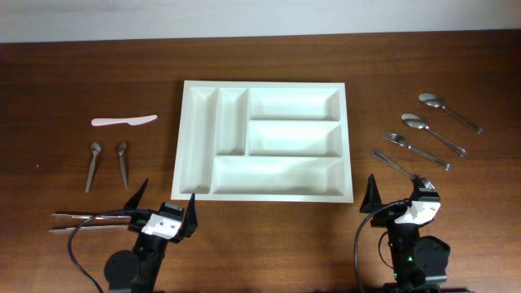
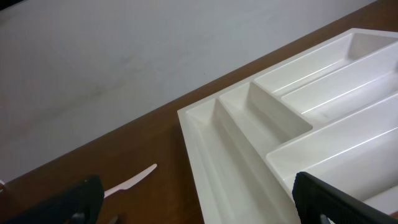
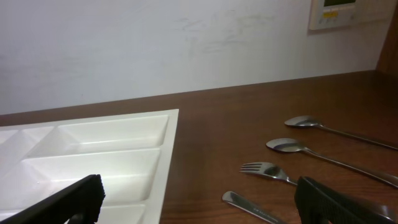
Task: Pack container
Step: 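Move the right gripper toward the forks on the right side, then lower the right gripper and grasp the nearer fork by its handle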
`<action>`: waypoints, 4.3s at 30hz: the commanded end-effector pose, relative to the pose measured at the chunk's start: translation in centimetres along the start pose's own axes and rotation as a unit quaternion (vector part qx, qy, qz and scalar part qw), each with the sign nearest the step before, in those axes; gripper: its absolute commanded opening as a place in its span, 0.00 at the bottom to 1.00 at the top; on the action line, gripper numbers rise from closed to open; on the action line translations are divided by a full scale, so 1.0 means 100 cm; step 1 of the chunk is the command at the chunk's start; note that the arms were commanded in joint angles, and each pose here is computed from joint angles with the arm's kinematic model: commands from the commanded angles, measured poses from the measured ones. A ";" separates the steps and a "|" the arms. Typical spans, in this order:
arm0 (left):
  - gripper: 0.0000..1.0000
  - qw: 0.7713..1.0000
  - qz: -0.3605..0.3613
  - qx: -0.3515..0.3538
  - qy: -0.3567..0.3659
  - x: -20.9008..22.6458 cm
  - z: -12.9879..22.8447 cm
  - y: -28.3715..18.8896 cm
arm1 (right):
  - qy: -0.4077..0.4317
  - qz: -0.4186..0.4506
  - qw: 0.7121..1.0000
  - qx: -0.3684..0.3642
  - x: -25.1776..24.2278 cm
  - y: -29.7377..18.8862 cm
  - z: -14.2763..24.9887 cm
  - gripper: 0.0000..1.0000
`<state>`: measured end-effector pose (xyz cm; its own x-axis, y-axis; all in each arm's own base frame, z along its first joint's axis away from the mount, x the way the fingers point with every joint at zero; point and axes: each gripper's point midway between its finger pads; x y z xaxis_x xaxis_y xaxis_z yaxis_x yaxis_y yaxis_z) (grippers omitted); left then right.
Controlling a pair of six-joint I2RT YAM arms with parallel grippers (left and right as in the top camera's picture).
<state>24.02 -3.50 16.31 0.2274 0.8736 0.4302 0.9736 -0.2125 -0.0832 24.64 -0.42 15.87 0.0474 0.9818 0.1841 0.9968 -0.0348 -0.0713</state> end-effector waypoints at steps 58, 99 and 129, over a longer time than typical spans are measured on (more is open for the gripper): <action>0.99 1.000 -0.002 0.002 -0.007 0.000 0.003 0.000 | 0.404 0.429 0.707 0.391 -0.077 0.064 0.001 0.99; 0.99 1.000 -0.003 0.002 -0.007 0.000 0.003 0.000 | 0.535 0.637 0.467 0.300 -0.135 0.074 0.121 0.99; 0.99 1.000 -0.003 0.002 -0.007 0.000 0.003 0.000 | 0.538 0.614 0.472 0.333 -0.113 0.093 0.150 0.68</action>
<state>24.02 -3.50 16.31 0.2274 0.8736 0.4302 0.9736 -0.2125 -0.0832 33.12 -9.88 -0.30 0.9257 -0.3774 0.0242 0.0010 -0.0616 -0.9981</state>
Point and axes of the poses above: each gripper's point midway between its finger pads, its own y axis out along the fingers, its own x axis along the line the jaws close on, z = x × y, and after that the axes turned 4 degrees about y, right-handed
